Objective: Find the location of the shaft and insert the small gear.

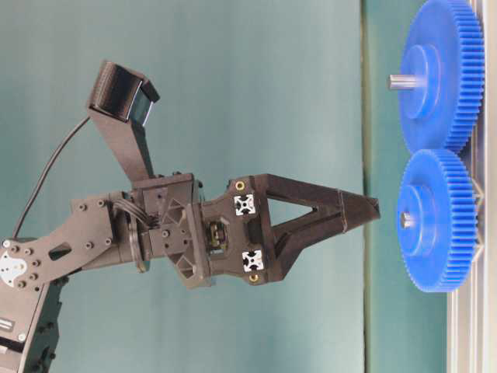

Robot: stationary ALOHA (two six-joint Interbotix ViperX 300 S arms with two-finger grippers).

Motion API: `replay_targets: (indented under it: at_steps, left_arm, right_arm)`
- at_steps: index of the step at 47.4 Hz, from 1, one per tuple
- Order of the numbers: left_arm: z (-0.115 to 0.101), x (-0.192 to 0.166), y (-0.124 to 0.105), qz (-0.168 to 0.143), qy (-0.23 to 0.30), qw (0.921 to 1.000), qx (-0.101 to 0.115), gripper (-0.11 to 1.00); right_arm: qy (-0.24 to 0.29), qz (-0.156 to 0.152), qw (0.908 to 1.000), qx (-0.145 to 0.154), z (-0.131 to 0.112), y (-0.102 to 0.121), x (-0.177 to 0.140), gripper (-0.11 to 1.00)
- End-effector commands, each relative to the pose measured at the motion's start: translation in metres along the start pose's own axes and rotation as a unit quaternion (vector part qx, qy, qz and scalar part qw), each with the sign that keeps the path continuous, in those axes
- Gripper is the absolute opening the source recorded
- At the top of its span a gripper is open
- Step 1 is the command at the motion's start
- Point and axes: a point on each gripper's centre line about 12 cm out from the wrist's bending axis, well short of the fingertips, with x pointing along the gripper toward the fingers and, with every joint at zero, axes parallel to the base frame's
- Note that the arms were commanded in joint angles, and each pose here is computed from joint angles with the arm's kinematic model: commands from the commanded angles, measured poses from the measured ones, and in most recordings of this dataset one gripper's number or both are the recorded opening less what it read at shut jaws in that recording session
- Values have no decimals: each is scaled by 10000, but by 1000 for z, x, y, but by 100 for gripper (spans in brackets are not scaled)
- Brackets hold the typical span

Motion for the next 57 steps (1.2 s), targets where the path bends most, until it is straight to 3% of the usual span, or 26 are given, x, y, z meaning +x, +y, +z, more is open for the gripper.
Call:
replay_targets:
  at_steps: [1, 57]
  left_arm:
    - [7, -29, 0, 33, -375, 9993, 16, 88]
    - [2, -55, -3, 32, -460, 9989, 79, 88]
  right_arm:
    - [-69, 6, 10000, 41, 6, 1, 0, 3]
    - [-69, 6, 10000, 41, 5, 1, 0, 3]
